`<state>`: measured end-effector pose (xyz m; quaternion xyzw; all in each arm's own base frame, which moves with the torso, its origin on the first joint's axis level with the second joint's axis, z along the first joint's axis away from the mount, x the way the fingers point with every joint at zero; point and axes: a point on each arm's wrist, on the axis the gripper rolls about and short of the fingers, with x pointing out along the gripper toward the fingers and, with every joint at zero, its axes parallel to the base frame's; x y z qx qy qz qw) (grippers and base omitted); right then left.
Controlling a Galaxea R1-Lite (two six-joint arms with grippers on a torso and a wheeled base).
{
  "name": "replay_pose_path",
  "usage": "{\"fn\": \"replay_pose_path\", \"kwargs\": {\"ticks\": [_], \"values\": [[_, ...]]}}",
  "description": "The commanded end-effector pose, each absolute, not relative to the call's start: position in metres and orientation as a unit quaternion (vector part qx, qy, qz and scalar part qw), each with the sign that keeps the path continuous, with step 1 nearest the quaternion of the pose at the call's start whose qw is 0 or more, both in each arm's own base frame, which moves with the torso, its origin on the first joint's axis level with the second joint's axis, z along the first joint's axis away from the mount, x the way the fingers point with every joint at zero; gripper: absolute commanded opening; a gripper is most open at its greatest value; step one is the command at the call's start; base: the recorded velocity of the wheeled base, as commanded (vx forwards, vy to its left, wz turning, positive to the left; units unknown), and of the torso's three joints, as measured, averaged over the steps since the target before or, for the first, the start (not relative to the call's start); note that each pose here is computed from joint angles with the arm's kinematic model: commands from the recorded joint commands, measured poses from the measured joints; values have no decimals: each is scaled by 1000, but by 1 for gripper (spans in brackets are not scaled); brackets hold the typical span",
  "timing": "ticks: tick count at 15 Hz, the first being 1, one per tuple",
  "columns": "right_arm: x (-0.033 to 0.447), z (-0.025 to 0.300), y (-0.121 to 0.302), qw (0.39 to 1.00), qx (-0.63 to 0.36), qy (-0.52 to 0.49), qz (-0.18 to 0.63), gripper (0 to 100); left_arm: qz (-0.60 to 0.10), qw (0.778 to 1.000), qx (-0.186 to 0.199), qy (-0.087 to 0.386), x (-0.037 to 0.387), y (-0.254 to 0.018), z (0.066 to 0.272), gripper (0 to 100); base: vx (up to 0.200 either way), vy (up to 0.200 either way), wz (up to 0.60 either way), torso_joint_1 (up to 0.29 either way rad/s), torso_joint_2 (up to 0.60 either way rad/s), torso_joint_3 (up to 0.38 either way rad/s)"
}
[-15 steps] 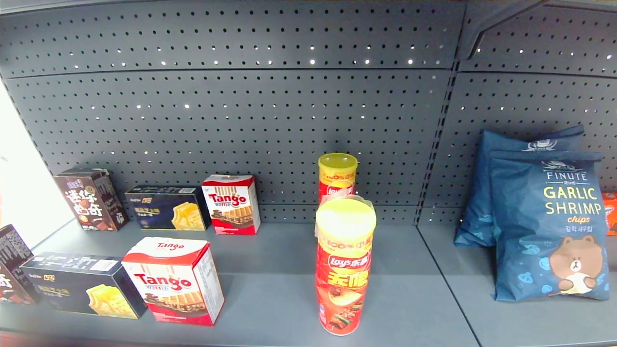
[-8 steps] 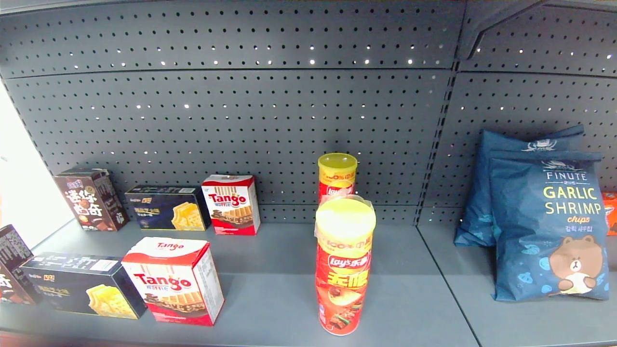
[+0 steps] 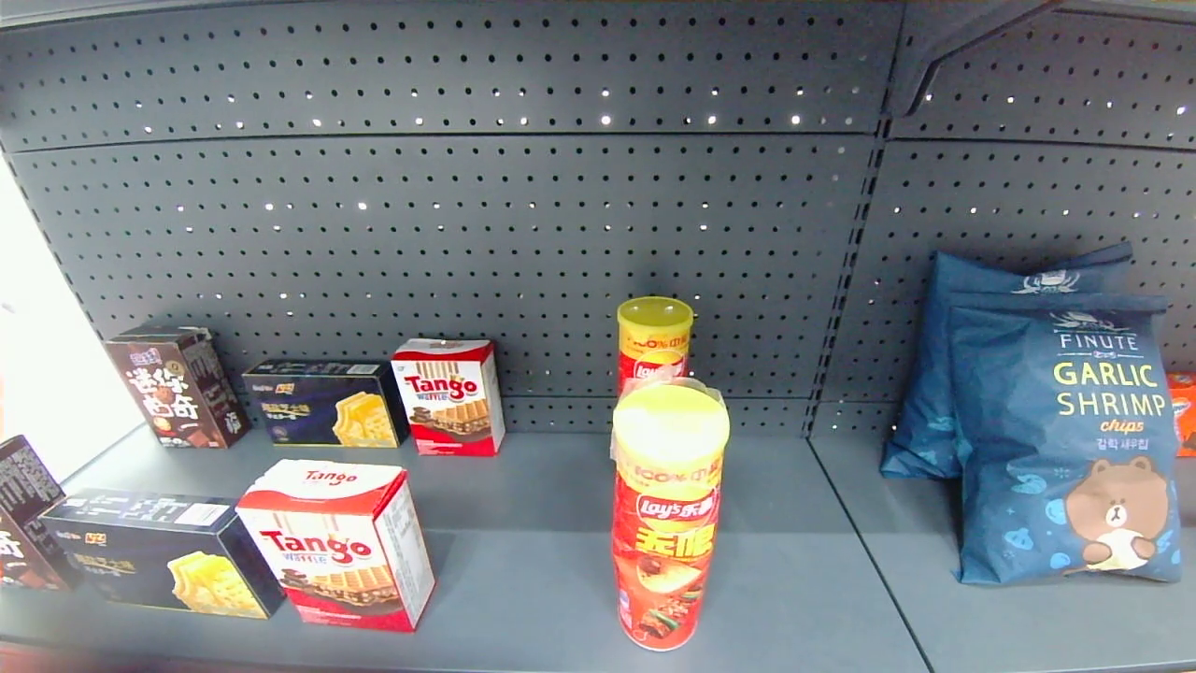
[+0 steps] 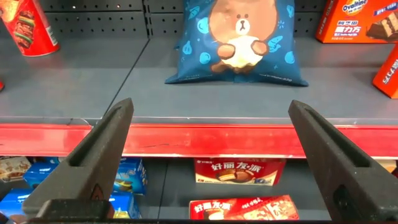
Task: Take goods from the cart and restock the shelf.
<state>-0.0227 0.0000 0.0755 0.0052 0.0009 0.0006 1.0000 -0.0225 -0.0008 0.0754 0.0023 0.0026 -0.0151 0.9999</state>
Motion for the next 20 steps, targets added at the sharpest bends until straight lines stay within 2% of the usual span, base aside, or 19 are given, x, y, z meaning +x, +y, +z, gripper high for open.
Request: {"fn": "replay_pose_path", "kwargs": {"ticks": [1, 20], "values": [[-23, 76, 0, 1000, 5, 2, 1, 100, -15, 1000, 3, 2, -23, -1, 75, 100, 0, 0, 0, 0, 0, 0], [-23, 76, 0, 1000, 5, 2, 1, 100, -17, 1000, 7, 2, -23, -1, 75, 100, -11, 0, 0, 0, 0, 0]]}}
